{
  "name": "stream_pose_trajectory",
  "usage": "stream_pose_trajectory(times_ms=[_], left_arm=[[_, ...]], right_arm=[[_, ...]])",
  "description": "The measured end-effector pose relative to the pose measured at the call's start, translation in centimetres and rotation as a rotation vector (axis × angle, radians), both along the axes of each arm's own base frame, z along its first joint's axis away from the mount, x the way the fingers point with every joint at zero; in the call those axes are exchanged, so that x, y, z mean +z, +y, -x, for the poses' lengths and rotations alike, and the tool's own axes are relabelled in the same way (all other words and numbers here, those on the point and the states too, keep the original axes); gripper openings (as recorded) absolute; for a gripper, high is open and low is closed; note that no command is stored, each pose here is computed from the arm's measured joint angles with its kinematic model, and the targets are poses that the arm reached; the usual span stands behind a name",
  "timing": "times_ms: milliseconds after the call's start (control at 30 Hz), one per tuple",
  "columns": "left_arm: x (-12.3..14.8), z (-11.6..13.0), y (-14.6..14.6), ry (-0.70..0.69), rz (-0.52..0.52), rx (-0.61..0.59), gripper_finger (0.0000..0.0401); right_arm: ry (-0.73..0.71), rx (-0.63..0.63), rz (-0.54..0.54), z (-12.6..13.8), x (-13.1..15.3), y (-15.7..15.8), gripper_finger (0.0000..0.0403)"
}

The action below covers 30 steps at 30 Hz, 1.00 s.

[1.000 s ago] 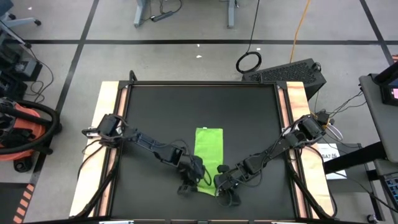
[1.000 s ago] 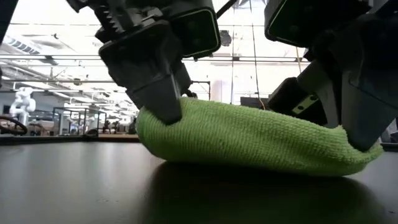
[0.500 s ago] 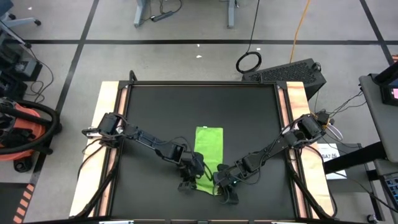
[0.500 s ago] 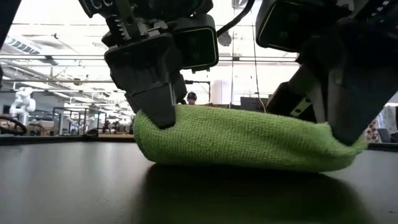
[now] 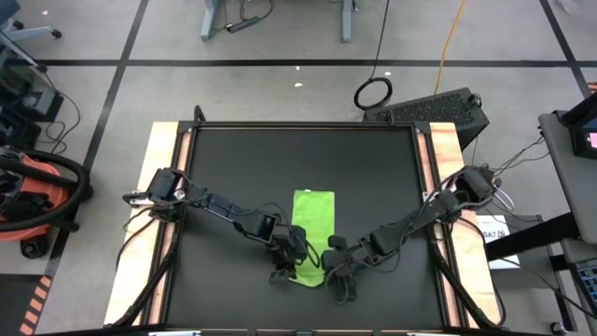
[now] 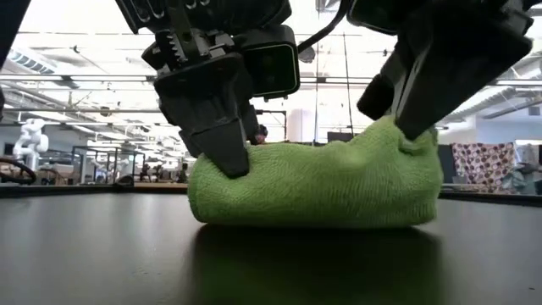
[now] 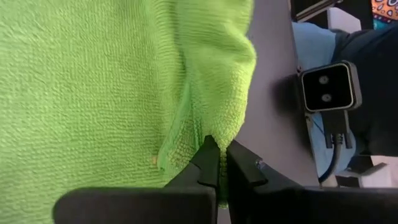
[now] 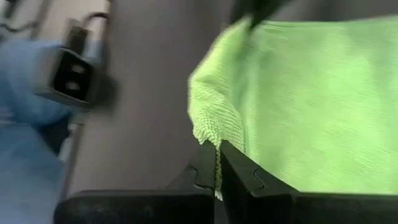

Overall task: Roll towel into tight, uniform cylinder
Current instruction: Roll the green towel

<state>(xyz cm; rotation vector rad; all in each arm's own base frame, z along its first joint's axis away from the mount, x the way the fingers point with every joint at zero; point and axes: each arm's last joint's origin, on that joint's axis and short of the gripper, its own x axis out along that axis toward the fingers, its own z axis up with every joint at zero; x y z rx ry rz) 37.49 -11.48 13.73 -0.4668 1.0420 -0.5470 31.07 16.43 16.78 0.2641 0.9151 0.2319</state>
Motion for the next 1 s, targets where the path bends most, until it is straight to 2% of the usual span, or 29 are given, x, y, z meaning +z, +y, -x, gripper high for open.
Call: stream_pose_trajectory(times_ms=[100,200,300,467,633,767,867,1000], left_arm=[[0.0,-0.1,0.1,-0.009,-0.004,0.002,0.001],[0.0,-0.1,0.3,-0.008,-0.022,0.02,0.0011],[-0.2,-0.1,0.9,0.01,-0.056,0.051,0.0011],[-0.2,-0.1,1.2,0.024,-0.065,0.061,0.0011],[-0.4,0.0,1.4,0.05,-0.067,0.075,0.0011],[-0.3,0.0,1.5,0.052,-0.057,0.077,0.0011],[0.3,0.1,1.4,0.037,-0.041,0.069,0.0011],[0.9,-0.1,1.1,0.008,0.033,0.026,0.0011]], right_arm=[[0.04,-0.055,0.035,0.4,-0.1,-0.4,0.0002],[0.106,-0.107,0.016,1.1,-1.4,-1.2,0.0016],[0.161,-0.158,0.003,2.1,-3.0,-2.0,0.0045],[0.107,-0.171,-0.063,2.6,-4.0,-2.1,0.0103],[0.06,-0.14,-0.073,2.6,-3.2,-1.9,0.0149],[0.01,-0.107,-0.101,2.8,-1.5,-1.9,0.0173],[-0.028,-0.095,-0.121,3.1,-0.1,-2.1,0.0177],[-0.05,-0.055,-0.13,3.3,0.8,-2.1,0.0162]])
